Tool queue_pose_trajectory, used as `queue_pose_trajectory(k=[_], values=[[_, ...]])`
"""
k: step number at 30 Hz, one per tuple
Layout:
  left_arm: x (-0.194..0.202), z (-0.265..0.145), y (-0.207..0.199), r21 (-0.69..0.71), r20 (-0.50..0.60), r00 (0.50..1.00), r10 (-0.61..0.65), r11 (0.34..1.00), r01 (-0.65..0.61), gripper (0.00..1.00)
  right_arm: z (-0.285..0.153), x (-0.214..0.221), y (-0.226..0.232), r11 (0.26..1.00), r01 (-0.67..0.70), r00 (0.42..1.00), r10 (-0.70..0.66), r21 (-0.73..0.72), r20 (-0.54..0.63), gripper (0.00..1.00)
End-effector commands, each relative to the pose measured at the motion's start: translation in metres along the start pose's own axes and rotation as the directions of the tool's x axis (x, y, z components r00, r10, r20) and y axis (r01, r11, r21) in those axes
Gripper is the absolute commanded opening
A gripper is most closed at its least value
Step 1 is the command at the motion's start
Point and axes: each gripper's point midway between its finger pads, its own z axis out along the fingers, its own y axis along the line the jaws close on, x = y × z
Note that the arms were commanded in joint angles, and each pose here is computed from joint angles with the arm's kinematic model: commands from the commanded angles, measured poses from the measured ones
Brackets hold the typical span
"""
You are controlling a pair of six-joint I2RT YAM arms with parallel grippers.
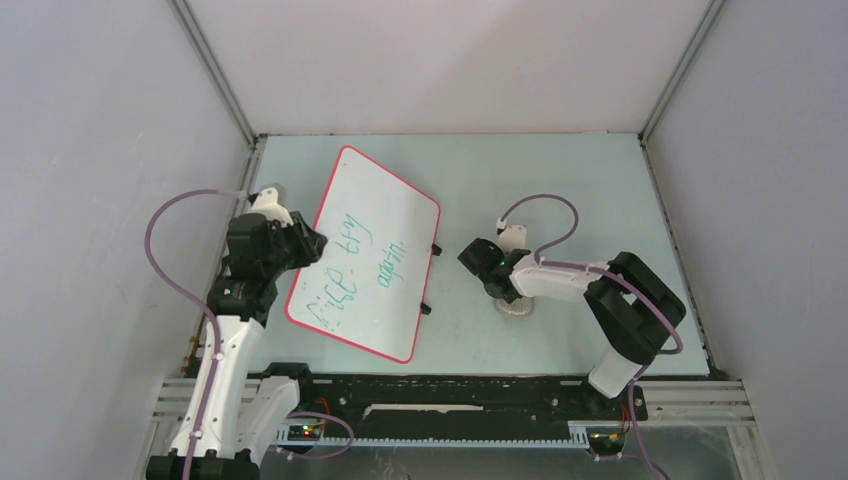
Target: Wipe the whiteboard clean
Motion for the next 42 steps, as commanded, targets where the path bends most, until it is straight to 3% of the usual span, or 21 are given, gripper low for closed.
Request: queue_pose_trajectory(k=[1, 3, 10, 15, 19, 22, 25, 31, 34, 38, 42], values=[[0.001, -0.003, 0.005, -0.025, 0.009, 0.999, 0.034, 0.999, -0.034, 0.35, 0.017, 0.034, 0.001, 1.000, -0.006, 0.997, 0.008, 0.023, -0.080, 0.17], [0.001, -0.003, 0.005, -0.025, 0.008, 0.999, 0.034, 0.999, -0.034, 0.35, 0.012, 0.028, 0.002, 1.000, -0.010, 0.998, 0.010, 0.006, -0.063, 0.00], [0.000, -0.004, 0.007, -0.037, 0.012, 0.999, 0.036, 0.999, -0.036, 0.34, -0.029, -0.016, 0.013, 0.983, -0.001, 0.997, 0.016, -0.182, 0.078, 0.00], [-0.003, -0.009, 0.010, -0.068, 0.016, 0.999, 0.044, 0.997, -0.043, 0.35, -0.065, -0.035, 0.036, 0.910, 0.074, 0.987, -0.010, -0.407, 0.159, 0.00], [-0.003, -0.015, 0.016, -0.105, 0.022, 0.998, 0.061, 0.993, -0.059, 0.35, -0.107, -0.042, 0.082, 0.727, 0.238, 0.962, -0.082, -0.644, 0.262, 0.00], [-0.001, -0.014, 0.015, -0.097, 0.033, 0.997, 0.063, 0.993, -0.060, 0.33, -0.150, -0.055, 0.114, 0.595, 0.313, 0.930, -0.035, -0.740, 0.366, 0.00], [-0.003, -0.013, 0.016, -0.096, 0.050, 0.996, 0.072, 0.993, -0.067, 0.31, -0.184, -0.064, 0.147, 0.476, 0.336, 0.925, -0.006, -0.813, 0.379, 0.00], [-0.001, -0.010, 0.016, -0.089, 0.040, 0.996, 0.084, 0.993, -0.080, 0.24, -0.245, -0.070, 0.209, 0.354, 0.412, 0.902, -0.028, -0.839, 0.431, 0.00], [-0.001, -0.009, 0.014, -0.076, 0.037, 0.995, 0.088, 0.993, -0.085, 0.16, -0.285, -0.066, 0.235, 0.263, 0.444, 0.889, -0.013, -0.857, 0.457, 0.00], [0.001, -0.008, 0.014, -0.072, 0.034, 0.995, 0.089, 0.994, -0.086, 0.03, -0.326, -0.044, 0.263, 0.163, 0.492, 0.869, -0.027, -0.855, 0.494, 0.00], [0.002, -0.007, 0.014, -0.072, 0.031, 0.996, 0.088, 0.994, -0.085, 0.00, -0.348, -0.015, 0.284, 0.080, 0.504, 0.864, -0.068, -0.860, 0.499, 0.00]])
